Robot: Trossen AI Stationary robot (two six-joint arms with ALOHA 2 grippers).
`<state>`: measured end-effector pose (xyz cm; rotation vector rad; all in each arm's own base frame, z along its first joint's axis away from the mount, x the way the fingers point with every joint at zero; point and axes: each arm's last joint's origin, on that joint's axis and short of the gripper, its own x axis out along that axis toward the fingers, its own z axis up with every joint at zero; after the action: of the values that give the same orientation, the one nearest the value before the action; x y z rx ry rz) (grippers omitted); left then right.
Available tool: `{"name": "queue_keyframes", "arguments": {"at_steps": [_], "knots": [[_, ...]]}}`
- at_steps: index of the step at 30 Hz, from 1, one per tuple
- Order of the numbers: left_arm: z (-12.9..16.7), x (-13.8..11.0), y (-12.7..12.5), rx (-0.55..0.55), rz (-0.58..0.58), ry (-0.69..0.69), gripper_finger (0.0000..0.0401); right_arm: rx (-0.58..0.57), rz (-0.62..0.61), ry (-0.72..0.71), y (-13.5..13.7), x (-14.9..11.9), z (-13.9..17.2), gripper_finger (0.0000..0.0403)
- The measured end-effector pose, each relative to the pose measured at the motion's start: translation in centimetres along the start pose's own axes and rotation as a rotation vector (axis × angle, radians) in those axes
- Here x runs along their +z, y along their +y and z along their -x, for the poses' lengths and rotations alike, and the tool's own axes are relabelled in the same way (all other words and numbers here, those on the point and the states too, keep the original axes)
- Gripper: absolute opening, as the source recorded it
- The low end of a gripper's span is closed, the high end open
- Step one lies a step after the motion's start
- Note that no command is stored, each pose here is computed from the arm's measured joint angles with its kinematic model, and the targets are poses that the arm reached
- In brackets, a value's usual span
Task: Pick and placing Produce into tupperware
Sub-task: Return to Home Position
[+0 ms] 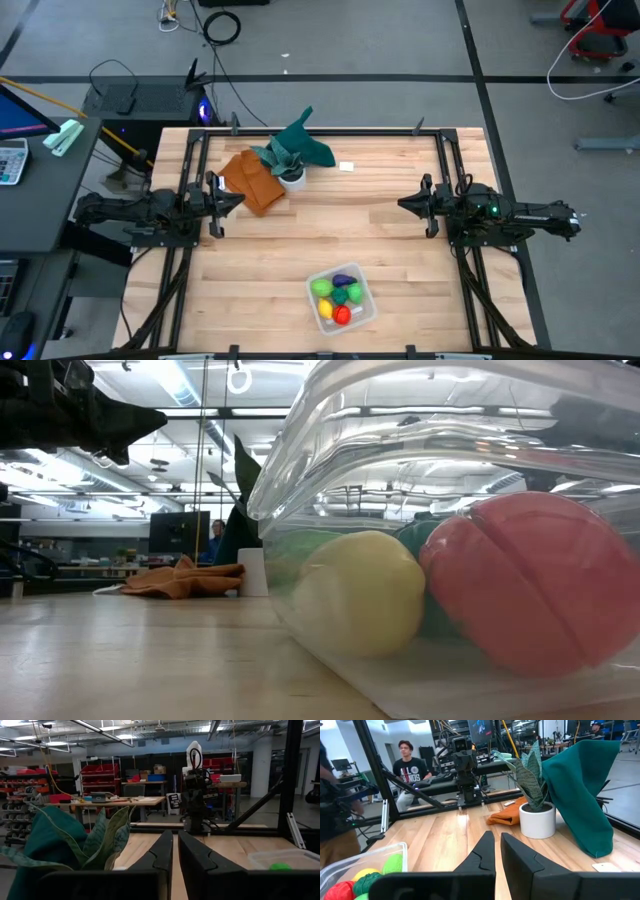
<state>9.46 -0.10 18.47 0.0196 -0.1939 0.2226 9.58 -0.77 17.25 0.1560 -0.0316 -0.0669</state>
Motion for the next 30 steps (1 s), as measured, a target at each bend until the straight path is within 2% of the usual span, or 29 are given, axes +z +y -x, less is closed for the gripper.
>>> {"name": "queue_keyframes", "arguments": {"at_steps": [9, 19, 30], "knots": [[0.00, -0.01, 0.00, 0.000, 0.000, 0.000, 0.0023, 0.000, 0.000, 0.000, 0.00, 0.00, 0.00, 0.0000], [0.00, -0.01, 0.00, 0.000, 0.000, 0.000, 0.0036, 0.000, 0.000, 0.000, 0.00, 0.00, 0.00, 0.0000], [0.00, -0.01, 0.00, 0.000, 0.000, 0.000, 0.0024, 0.000, 0.000, 0.000, 0.00, 0.00, 0.00, 0.0000]]}}
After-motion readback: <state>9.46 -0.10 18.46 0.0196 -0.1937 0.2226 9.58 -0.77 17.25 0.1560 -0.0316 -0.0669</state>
